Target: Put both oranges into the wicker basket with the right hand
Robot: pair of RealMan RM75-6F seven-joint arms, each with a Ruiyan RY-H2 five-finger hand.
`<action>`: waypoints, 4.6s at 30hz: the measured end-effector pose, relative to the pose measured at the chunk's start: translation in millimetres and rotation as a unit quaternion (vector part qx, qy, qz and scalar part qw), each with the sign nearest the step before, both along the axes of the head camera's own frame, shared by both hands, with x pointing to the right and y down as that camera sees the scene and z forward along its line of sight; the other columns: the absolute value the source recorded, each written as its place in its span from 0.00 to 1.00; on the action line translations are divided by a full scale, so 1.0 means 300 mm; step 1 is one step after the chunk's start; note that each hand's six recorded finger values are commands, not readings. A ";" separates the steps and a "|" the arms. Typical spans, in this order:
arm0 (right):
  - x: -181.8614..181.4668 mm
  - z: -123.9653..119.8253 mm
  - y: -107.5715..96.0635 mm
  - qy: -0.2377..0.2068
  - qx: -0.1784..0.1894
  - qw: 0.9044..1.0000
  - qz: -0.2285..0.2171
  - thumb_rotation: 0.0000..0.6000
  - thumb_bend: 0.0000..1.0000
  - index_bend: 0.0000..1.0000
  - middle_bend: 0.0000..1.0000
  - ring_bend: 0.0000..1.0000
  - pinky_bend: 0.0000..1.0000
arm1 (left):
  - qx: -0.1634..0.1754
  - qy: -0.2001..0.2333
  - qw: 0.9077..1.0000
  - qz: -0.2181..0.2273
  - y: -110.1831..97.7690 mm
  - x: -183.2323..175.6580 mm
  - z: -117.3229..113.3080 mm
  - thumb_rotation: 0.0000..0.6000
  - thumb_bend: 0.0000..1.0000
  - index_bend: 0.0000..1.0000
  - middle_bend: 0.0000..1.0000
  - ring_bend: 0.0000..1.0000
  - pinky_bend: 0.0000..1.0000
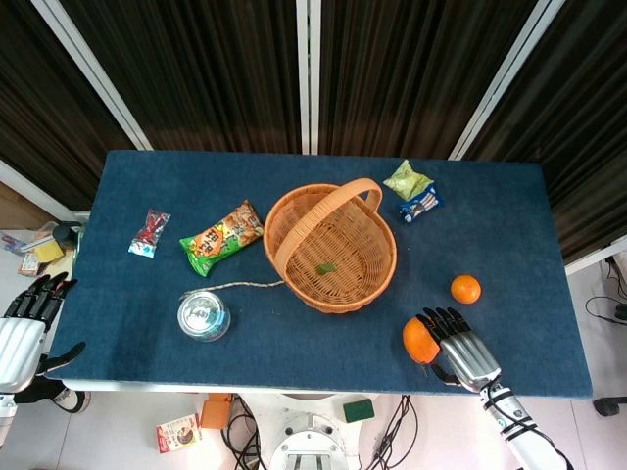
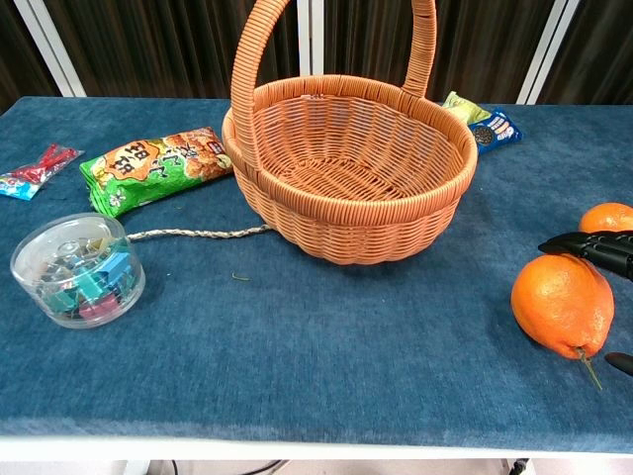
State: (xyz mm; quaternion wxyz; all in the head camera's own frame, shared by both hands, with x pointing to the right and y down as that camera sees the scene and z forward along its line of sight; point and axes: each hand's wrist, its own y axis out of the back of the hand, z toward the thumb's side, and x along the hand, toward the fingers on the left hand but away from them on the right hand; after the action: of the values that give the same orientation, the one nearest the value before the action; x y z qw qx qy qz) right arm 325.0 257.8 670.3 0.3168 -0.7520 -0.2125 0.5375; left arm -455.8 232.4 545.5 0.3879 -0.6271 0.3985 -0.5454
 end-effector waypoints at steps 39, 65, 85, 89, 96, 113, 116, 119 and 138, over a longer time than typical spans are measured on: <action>-0.011 0.021 -0.076 0.022 0.046 0.999 -0.017 1.00 0.30 0.40 0.33 0.29 0.34 | -0.011 0.004 1.000 -0.007 -0.002 0.002 0.012 1.00 0.12 0.12 0.06 0.04 0.18; -0.171 -0.338 -0.407 0.008 0.250 0.968 -0.034 1.00 0.30 0.42 0.32 0.29 0.34 | -0.005 0.016 1.000 -0.010 -0.002 -0.011 -0.007 1.00 0.12 0.12 0.06 0.03 0.18; -0.531 -0.015 -0.662 0.006 0.153 0.988 0.015 1.00 0.30 0.34 0.24 0.28 0.35 | -0.011 0.020 0.999 -0.025 -0.028 -0.052 0.002 1.00 0.12 0.12 0.06 0.04 0.18; -0.596 0.036 -0.668 -0.004 0.144 0.989 0.022 1.00 0.30 0.32 0.24 0.28 0.35 | -0.014 0.018 1.000 -0.022 -0.031 -0.049 0.009 1.00 0.12 0.12 0.06 0.03 0.18; -0.669 0.115 -0.653 0.003 0.114 0.993 0.011 1.00 0.26 0.12 0.12 0.20 0.35 | -0.016 0.017 1.000 -0.013 -0.026 -0.038 0.014 1.00 0.12 0.12 0.06 0.03 0.18; -0.662 0.014 -0.609 -0.024 0.098 0.995 -0.020 1.00 0.23 0.00 0.00 0.00 0.00 | -0.018 0.025 0.999 -0.011 -0.023 -0.037 0.011 1.00 0.12 0.12 0.06 0.03 0.18; -0.619 -0.072 -0.599 -0.040 0.109 0.993 -0.021 1.00 0.23 0.00 0.00 0.00 0.00 | -0.019 0.023 1.000 -0.008 -0.021 -0.031 0.012 1.00 0.12 0.12 0.06 0.03 0.18; -0.538 -0.155 -0.595 -0.056 0.112 0.992 -0.006 1.00 0.25 0.00 0.00 0.00 0.01 | -0.021 0.021 1.000 -0.003 -0.016 -0.019 0.014 1.00 0.12 0.12 0.06 0.03 0.18; 0.260 -0.121 -0.442 0.125 0.006 0.988 0.087 1.00 0.21 0.00 0.00 0.00 0.02 | -0.024 0.025 0.999 0.010 0.004 0.012 0.011 1.00 0.12 0.12 0.06 0.03 0.18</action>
State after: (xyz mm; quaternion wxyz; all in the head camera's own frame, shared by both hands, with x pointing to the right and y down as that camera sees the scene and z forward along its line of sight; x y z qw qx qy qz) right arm 403.1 125.0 633.9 0.2977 -0.6555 -0.2389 0.6516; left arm -452.2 233.5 548.8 0.3676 -0.6538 0.3887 -0.5351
